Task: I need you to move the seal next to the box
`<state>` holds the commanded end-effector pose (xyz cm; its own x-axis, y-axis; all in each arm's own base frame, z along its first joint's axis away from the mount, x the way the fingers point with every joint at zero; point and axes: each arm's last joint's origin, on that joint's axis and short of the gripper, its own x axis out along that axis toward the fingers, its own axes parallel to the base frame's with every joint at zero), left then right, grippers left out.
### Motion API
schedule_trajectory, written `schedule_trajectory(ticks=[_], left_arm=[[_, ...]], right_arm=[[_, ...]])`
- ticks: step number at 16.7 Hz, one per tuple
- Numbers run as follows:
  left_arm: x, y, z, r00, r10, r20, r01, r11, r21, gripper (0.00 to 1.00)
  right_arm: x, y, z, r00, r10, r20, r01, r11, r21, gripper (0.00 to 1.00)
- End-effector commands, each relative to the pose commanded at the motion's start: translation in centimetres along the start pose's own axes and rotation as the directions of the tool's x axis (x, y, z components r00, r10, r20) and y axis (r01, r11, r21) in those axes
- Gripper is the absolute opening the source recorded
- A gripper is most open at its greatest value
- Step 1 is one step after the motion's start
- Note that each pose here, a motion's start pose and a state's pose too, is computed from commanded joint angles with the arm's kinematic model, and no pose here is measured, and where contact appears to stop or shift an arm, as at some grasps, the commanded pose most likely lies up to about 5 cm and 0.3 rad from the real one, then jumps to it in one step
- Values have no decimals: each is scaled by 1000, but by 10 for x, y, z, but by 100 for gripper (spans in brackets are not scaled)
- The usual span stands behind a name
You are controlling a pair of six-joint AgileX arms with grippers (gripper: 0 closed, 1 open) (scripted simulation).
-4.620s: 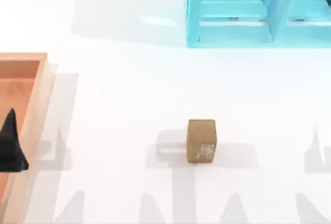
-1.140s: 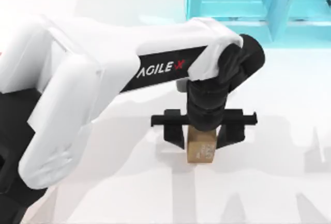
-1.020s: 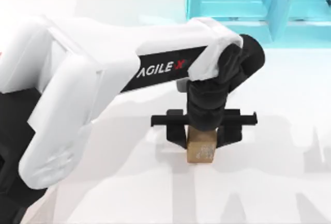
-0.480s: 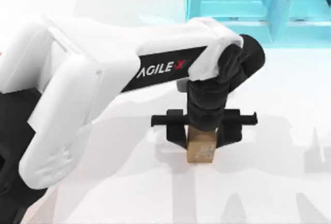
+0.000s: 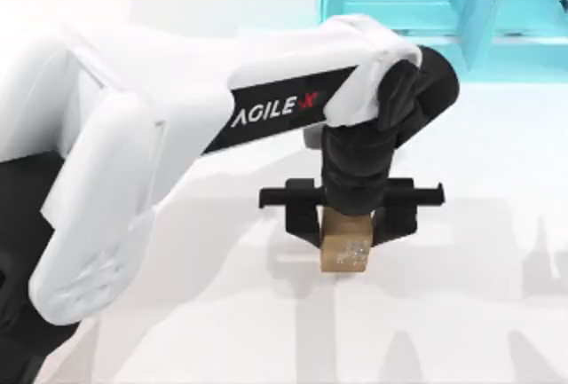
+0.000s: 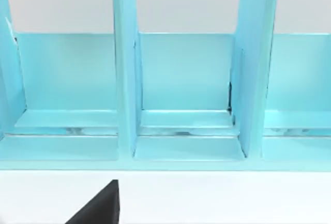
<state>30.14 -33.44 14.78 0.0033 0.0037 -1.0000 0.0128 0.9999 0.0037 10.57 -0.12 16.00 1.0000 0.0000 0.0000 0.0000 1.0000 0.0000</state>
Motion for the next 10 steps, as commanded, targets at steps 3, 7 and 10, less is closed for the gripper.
schedule_trajectory(ticks=[3,7,10], left_arm=[[-22,0,-1,1000,-1,-1,1,1000,4,0],[-34,0,-2,1000,0,-4,1,1000,8,0],[-32,1,-1,1000,4,-7,-4,1000,8,0]], right_arm=[[0,0,0,1000,0,0,0,1000,0,100],[0,0,0,1000,0,0,0,1000,0,100],[0,0,0,1000,0,0,0,1000,0,100]])
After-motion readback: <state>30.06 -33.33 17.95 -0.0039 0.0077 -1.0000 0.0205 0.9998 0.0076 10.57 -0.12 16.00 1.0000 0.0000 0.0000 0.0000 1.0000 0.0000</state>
